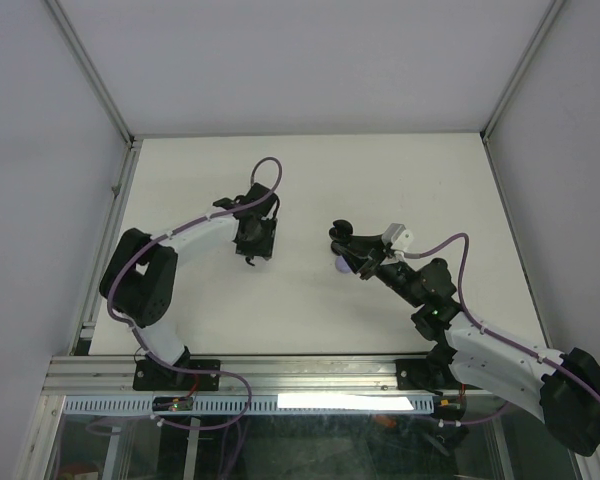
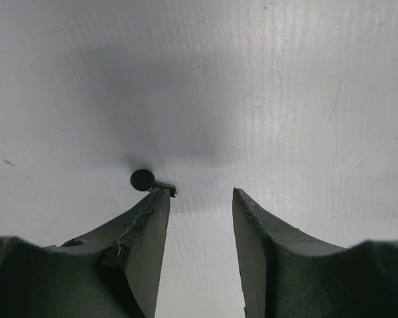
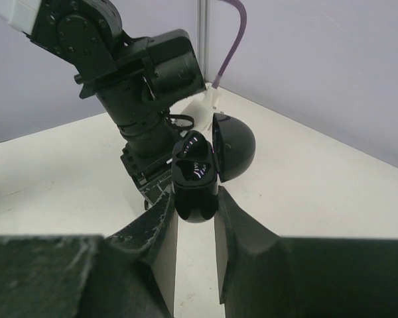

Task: Insert the wireless bluetooth earbuds into the charging case
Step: Pick up the earbud from the center of the board.

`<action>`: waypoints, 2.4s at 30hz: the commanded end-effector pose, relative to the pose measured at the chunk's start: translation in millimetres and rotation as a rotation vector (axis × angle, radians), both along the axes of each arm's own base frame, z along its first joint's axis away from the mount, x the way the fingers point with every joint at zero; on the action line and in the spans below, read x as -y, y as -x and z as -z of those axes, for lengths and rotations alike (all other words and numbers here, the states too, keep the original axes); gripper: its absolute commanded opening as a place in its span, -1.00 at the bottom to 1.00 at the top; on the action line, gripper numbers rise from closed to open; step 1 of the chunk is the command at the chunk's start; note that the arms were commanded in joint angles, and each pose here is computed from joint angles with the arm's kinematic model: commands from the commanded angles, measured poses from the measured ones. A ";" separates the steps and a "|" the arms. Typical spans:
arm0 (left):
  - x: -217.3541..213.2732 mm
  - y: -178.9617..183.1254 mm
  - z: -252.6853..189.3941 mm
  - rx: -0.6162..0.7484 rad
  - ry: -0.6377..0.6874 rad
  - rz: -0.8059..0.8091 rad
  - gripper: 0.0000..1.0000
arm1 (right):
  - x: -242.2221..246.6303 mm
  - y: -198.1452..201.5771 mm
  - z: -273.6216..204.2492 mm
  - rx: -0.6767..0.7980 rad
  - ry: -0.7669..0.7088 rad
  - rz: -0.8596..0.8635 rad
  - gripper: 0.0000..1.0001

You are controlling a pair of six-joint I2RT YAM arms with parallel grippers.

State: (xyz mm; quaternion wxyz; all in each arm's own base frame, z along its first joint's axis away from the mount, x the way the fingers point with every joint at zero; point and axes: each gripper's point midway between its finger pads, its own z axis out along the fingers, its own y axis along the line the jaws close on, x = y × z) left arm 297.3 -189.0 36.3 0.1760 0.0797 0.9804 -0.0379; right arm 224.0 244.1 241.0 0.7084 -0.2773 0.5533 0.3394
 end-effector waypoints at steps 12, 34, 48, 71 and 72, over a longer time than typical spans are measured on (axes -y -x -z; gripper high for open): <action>-41.2 -19.8 -29.4 0.116 -0.025 -0.151 -0.19 | 1.8 -0.5 -19.5 0.043 -0.044 0.006 -1.00; -31.9 -20.3 10.7 0.023 -0.039 -0.093 -0.33 | -3.5 -1.8 -16.2 0.030 -0.036 -0.013 -1.00; -26.0 -17.1 -3.6 0.074 -0.035 -0.074 -0.73 | -3.4 -3.2 -11.4 0.029 -0.013 -0.007 -1.00; 46.6 -4.8 -259.7 0.888 0.128 0.166 -0.77 | -15.9 -17.1 -16.6 0.061 -0.037 0.003 -1.00; 51.7 -0.8 -267.3 0.920 0.141 0.187 -0.77 | -17.1 -17.8 -16.5 0.062 -0.040 0.001 -1.00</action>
